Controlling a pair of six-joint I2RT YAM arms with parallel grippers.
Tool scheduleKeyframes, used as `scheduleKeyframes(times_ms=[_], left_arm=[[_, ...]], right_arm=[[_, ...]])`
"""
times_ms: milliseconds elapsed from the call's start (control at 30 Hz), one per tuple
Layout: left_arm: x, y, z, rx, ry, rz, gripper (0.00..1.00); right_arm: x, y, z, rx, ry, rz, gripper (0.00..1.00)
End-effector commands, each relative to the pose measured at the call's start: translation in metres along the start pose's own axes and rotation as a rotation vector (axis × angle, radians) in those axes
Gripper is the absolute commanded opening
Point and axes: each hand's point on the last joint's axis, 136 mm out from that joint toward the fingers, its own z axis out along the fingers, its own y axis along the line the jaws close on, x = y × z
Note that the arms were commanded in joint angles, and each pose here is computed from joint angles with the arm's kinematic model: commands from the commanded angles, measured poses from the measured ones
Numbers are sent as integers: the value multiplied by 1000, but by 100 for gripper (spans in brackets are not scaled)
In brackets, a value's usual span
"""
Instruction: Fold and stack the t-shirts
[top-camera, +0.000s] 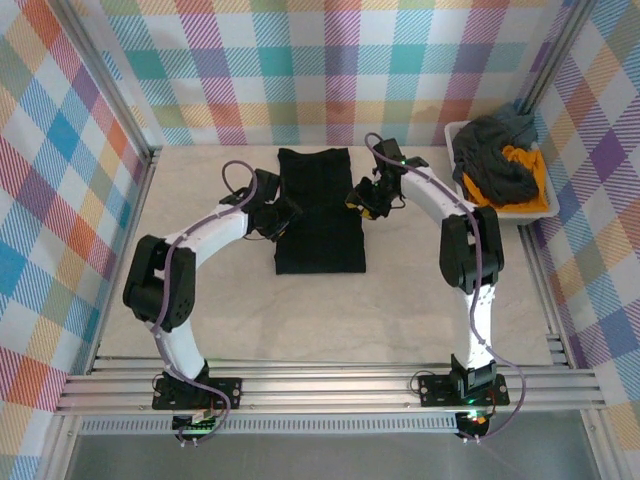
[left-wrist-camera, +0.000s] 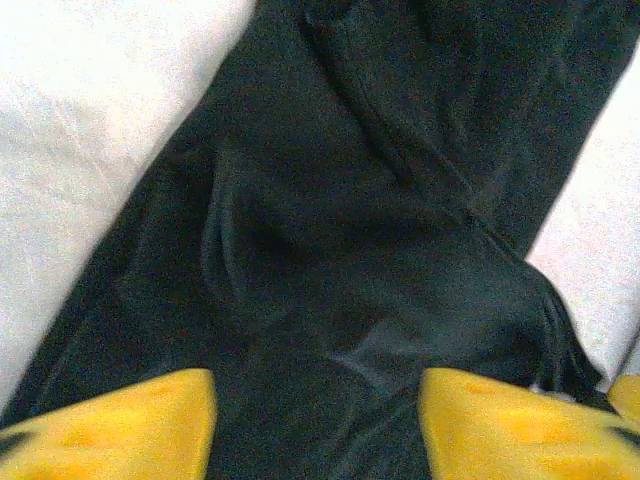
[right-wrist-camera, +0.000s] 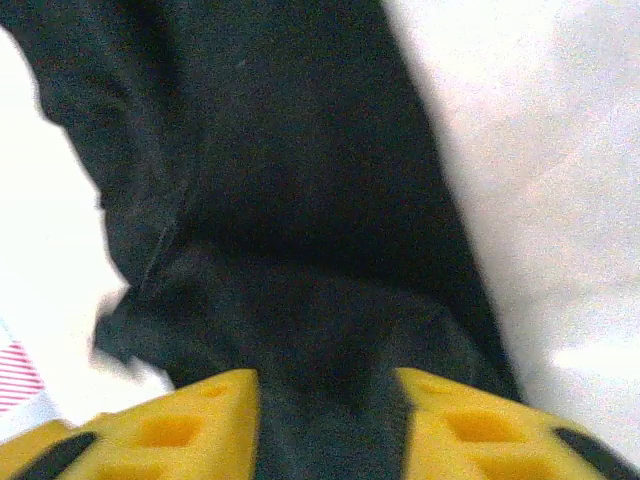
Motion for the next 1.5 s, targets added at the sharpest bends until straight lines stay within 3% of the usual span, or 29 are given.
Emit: scheduleKeyframes(times_ms=[0, 133, 267, 400, 600, 700, 833, 1033, 1133, 1233, 1367, 1467], left_arm=[[-18, -20, -38, 42, -85, 82, 77], [23, 11, -58, 39, -73, 37, 75], [65, 59, -48, 69, -14, -95, 73], [74, 79, -32, 69, 0, -143, 75], [74, 77, -3, 63, 24, -176, 73], [74, 81, 10, 49, 38, -194, 64], [78, 92, 22, 19, 47, -220, 42], [72, 88, 34, 42, 42, -225, 15], [68, 85, 35, 54, 35, -228, 7], [65, 79, 31, 69, 33, -215, 0], [63, 73, 23, 82, 28, -197, 0], [62, 72, 16, 89, 18, -193, 0]], right_arm=[[-2, 6, -29, -18, -54, -112, 55], [24, -12, -61, -4, -110, -146, 63], [75, -44, -56, -12, -32, -68, 63], [114, -58, -34, -36, 32, 2, 62], [125, -70, 2, -69, 104, 119, 62], [126, -68, 12, -74, 130, 147, 61], [123, -65, 22, -76, 134, 165, 58], [110, -55, 37, -102, 137, 180, 46], [103, -45, 38, -125, 124, 181, 40], [104, -36, 34, -140, 127, 182, 40], [117, -35, 24, -99, 129, 171, 48], [124, -42, 22, -71, 134, 174, 47]])
